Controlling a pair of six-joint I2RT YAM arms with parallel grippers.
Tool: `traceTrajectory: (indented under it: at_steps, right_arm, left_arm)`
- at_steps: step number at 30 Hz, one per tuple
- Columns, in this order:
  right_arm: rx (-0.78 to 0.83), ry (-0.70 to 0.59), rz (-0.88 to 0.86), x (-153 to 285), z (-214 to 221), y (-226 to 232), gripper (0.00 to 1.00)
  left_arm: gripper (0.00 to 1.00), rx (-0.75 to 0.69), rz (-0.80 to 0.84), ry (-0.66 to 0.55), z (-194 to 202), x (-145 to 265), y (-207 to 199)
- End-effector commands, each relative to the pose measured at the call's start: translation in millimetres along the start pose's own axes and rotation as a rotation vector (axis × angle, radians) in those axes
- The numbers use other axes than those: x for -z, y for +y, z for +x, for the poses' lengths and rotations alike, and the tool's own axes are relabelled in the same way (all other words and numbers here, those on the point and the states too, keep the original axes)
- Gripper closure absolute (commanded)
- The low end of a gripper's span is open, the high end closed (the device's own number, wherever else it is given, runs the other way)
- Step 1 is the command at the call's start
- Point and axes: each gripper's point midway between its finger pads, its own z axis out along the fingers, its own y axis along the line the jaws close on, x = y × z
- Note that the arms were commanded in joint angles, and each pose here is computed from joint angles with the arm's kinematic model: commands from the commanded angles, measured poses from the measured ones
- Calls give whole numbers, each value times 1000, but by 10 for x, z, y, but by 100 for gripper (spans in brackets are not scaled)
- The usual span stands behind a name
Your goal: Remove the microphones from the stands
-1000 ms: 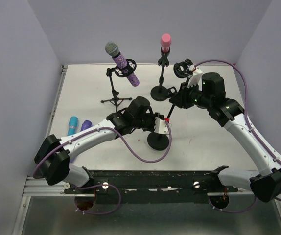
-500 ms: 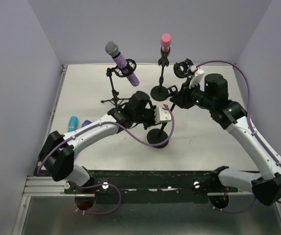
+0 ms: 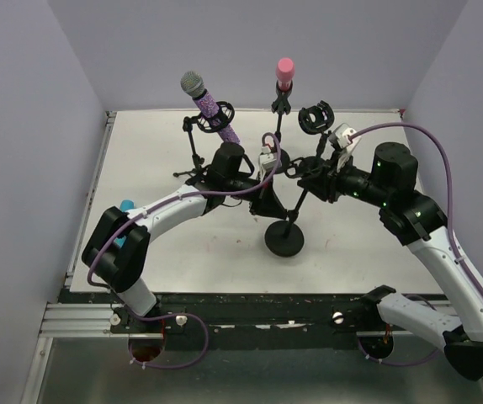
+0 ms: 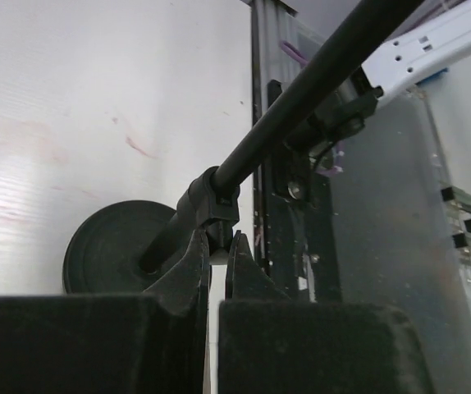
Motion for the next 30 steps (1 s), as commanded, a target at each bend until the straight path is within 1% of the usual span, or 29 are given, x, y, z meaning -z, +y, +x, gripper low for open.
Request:
traceTrajectory:
  at_steps: [1,3,4,5,6,8,10,12,13,16,18,20,23,25,27,30]
  right_arm:
    - [102,-32,-34,69,-77,54,99]
    - [106,-26,-27,81,-56,44,99]
    - [104,-22,-19,82,-42,30,99]
    - [98,-22,-8,85,-35,12,99]
    - [90,-18,4,82,-14,-4,99]
    - [71,-15,19,83,-2,-23,99]
    - [54,-9,28,72,19,-37,99]
    - [47,-7,24,57,36,-34,99]
    - [45,-5,23,51,42,-33,99]
    - [27,1,11,14,63,-23,99]
    - [12,5,-3,-12,70,-4,99]
    - [-6,10,-17,-30,81,19,99]
    - [-31,24,-27,-51,122,37,99]
    - [-40,27,-27,-58,135,37,99]
    - [-43,29,-30,-66,143,41,99]
    - [-48,31,-30,-67,143,42,99]
  left_arm:
    - [93,88,153,40,51,-5,-250]
    - [63,90,94,41,49,-16,-186]
    - [52,87,52,45,55,-23,-140]
    - [47,68,19,47,52,-9,-123]
    - [45,50,-10,47,52,16,-97]
    - [41,-46,-65,51,31,90,-75]
    - [35,-182,-125,65,16,184,-61]
    - [34,-354,-187,94,56,273,-23]
    - [34,-470,-225,116,92,302,4]
    - [34,-851,-314,139,112,367,56]
    - [34,-1153,-349,119,-2,385,20]
    - [34,-1359,-354,107,-24,361,-9]
    - [33,-1553,-311,118,-5,257,-36]
    - [33,-1642,-287,115,17,180,-40]
    - [34,-1695,-276,102,8,106,-43]
    - [34,-1733,-242,104,31,29,-51]
